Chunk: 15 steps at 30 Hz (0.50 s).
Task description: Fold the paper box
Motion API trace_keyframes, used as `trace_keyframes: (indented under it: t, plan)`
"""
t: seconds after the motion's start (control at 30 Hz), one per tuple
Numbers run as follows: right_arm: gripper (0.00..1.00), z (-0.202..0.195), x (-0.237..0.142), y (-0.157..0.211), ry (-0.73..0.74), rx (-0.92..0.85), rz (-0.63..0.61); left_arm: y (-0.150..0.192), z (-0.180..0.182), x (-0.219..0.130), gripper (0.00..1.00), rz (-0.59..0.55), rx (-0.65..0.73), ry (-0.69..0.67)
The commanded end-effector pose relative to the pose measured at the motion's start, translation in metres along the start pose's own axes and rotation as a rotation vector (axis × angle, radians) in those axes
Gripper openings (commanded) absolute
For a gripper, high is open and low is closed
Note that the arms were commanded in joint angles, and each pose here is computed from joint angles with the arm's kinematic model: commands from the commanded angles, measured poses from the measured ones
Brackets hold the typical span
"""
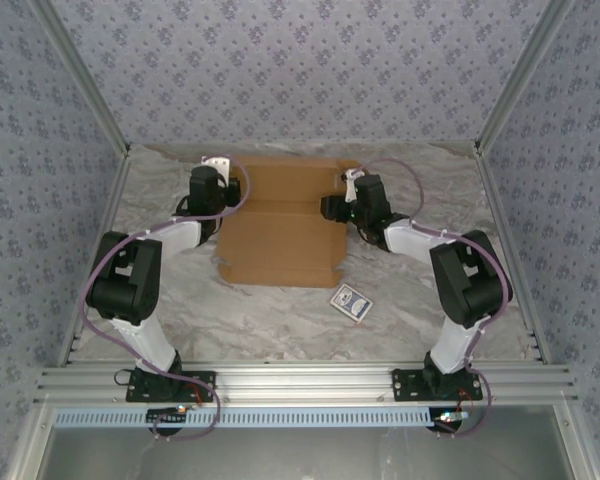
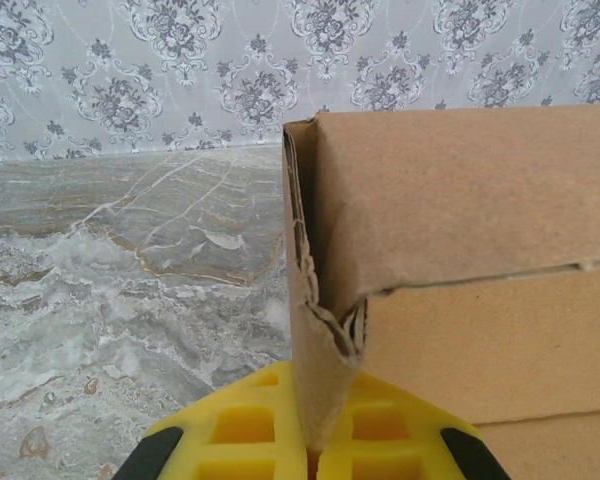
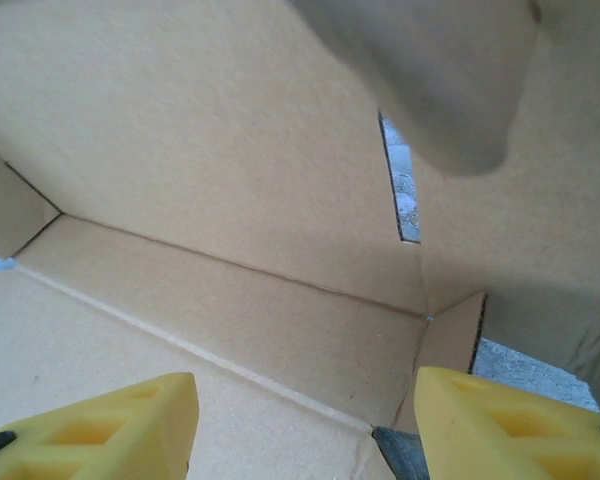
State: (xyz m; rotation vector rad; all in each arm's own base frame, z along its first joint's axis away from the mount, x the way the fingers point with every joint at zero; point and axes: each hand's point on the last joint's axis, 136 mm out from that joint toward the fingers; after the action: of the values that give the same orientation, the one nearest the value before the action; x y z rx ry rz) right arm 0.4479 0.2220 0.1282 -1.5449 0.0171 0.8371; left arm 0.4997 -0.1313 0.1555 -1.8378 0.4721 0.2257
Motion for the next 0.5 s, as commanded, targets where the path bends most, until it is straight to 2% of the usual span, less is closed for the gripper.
trace_keyframes:
  t: [0.0, 0.17, 0.47]
  plan:
    - [0.63, 0.000, -0.015, 0.011, 0.013, -0.034, 0.041, -0.021, -0.007, -0.007, 0.01, -0.061, 0.010, 0.013]
    - [0.64, 0.003, -0.038, 0.011, 0.020, -0.075, 0.046, -0.021, -0.008, -0.006, 0.01, -0.062, 0.010, 0.015]
    - [0.63, -0.011, -0.101, -0.019, 0.067, -0.188, 0.003, -0.022, -0.010, -0.008, 0.02, -0.064, 0.007, 0.024]
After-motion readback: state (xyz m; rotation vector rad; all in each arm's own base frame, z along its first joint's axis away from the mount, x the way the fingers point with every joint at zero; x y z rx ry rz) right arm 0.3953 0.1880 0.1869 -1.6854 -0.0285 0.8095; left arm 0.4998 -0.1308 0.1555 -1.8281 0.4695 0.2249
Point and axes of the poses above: each hand's point on the last joint's axis, 136 mm out from that joint toward the fingers, its own x axis out along the fingers, its own z axis along the line the jaws close on, y = z × x, and after that the axes turned 15 degrees about -x, right-handed
